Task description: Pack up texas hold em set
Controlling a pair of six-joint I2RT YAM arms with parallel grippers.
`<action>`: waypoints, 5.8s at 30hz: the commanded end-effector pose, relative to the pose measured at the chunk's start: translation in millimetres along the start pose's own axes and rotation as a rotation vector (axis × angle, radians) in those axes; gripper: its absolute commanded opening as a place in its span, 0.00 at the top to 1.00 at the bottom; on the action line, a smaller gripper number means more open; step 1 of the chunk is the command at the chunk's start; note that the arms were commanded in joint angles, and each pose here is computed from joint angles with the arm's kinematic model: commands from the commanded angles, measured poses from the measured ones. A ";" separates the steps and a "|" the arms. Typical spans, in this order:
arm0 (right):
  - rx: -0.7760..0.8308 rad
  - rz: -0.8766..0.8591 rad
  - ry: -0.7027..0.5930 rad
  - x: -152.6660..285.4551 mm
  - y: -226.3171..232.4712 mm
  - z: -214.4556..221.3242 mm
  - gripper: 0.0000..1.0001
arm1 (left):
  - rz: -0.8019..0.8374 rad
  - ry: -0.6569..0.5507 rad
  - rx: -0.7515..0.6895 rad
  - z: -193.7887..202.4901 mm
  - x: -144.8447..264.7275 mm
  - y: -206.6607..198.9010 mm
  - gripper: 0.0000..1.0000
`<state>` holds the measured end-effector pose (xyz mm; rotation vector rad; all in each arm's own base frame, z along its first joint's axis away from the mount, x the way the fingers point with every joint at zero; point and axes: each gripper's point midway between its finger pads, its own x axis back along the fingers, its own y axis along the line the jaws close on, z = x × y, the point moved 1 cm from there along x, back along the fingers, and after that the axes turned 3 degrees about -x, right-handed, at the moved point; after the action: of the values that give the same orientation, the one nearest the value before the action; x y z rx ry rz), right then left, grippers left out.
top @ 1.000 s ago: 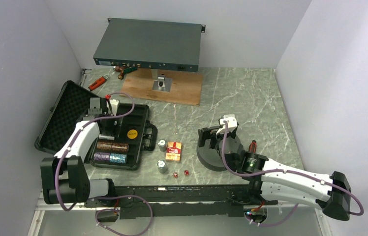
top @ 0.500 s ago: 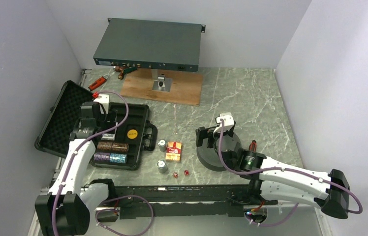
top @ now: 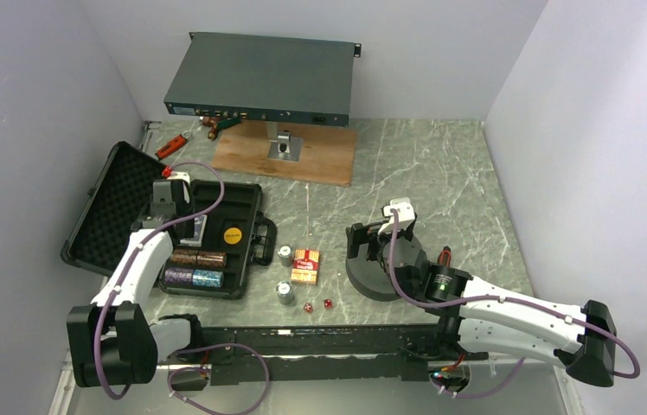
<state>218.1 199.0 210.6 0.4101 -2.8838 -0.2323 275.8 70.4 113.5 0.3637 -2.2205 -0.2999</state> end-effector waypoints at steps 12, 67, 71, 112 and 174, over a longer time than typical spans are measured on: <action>-0.053 0.000 -0.024 7.0 -1.9 -15.3 0.00 | 0.173 0.026 0.102 -7.3 -2.4 -26.7 0.54; -0.020 -0.082 0.075 -14.1 43.0 -8.2 0.00 | 0.237 -0.162 0.235 -32.9 23.0 -19.8 0.09; -0.052 -0.073 0.083 -13.2 40.6 -2.8 0.00 | 0.262 -0.099 0.224 -25.9 14.1 -27.1 0.29; -0.057 -0.084 0.083 -3.0 32.7 -5.4 0.00 | 0.269 -0.121 0.220 -34.2 12.0 -16.6 0.50; 0.416 -0.334 0.710 -100.9 172.6 144.5 0.24 | 0.376 -0.480 0.336 -90.9 139.0 -8.2 0.05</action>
<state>222.7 402.6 72.8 0.8526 -2.0888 0.4038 262.9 4.2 255.5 0.0342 -2.7296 0.2150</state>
